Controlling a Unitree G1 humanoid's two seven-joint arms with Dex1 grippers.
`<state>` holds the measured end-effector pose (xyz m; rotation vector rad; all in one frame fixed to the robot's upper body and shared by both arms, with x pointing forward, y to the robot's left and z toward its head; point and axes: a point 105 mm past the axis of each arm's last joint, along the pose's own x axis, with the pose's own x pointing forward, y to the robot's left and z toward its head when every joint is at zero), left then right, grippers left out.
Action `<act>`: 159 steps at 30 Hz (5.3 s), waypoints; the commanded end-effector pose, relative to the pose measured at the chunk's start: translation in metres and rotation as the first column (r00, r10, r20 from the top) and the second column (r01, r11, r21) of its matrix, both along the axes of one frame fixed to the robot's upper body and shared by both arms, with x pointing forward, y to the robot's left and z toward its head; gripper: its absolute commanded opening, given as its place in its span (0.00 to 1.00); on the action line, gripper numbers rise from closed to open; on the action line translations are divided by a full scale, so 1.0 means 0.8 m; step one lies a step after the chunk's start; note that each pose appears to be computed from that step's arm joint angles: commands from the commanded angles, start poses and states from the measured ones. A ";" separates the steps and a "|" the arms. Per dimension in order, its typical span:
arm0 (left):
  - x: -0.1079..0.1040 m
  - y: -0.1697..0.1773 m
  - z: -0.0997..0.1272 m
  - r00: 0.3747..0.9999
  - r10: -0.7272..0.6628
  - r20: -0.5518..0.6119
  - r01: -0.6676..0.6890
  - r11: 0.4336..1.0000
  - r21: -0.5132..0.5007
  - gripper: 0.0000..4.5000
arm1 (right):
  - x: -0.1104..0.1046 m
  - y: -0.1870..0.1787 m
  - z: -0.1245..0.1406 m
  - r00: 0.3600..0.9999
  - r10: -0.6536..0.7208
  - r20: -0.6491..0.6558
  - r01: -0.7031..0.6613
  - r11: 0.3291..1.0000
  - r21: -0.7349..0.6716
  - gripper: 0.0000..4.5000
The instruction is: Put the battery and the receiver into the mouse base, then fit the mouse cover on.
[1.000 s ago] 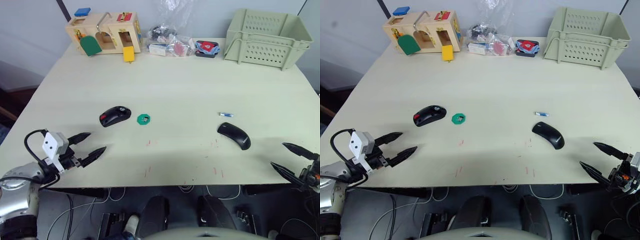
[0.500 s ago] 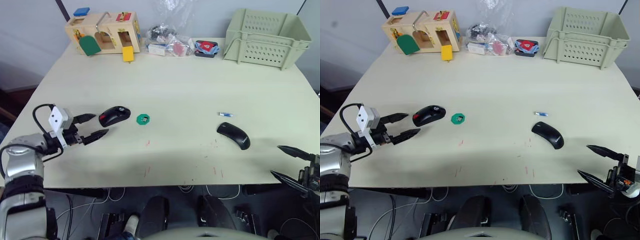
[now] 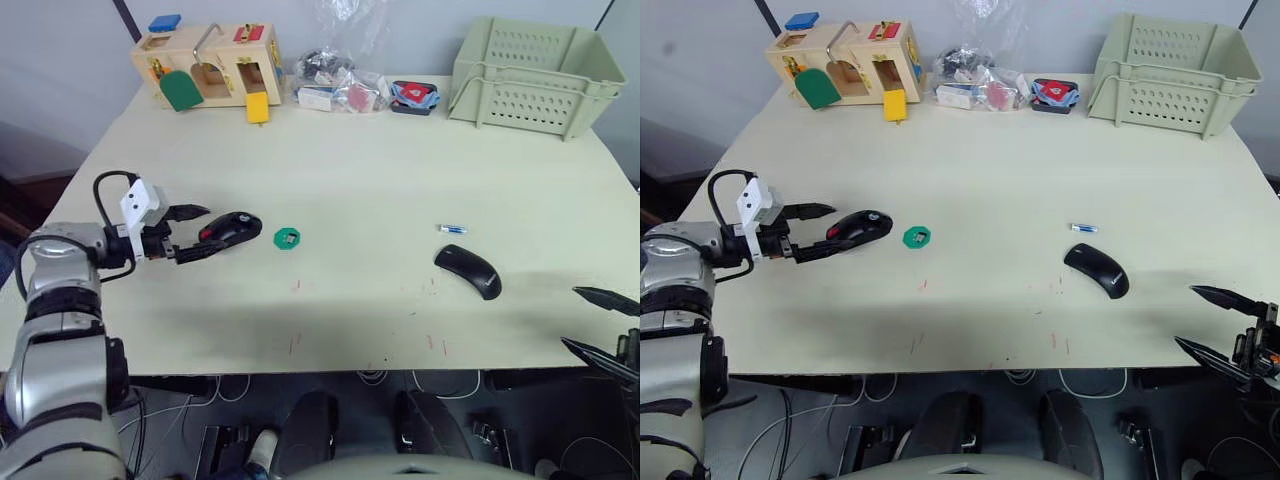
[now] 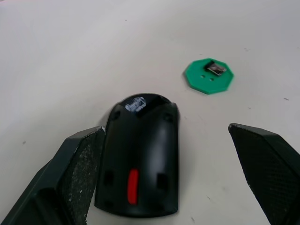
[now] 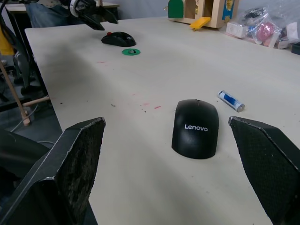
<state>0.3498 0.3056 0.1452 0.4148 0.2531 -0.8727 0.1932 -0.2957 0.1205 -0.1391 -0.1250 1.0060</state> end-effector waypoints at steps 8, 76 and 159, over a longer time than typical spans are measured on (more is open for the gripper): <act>0.028 -0.003 -0.003 0.994 0.108 0.029 -0.110 0.992 0.057 1.00 | -0.001 -0.001 0.019 0.999 0.005 0.046 -0.006 1.000 0.015 0.98; -0.013 -0.105 0.053 0.958 -0.282 0.047 0.275 0.954 0.119 0.65 | 0.028 0.031 0.017 0.988 0.120 0.100 -0.122 0.992 0.018 1.00; -0.088 -0.292 -0.079 0.863 -0.487 -0.137 0.506 0.838 0.204 0.65 | 0.257 0.104 -0.011 0.968 -0.174 -0.184 0.078 0.897 -0.436 0.74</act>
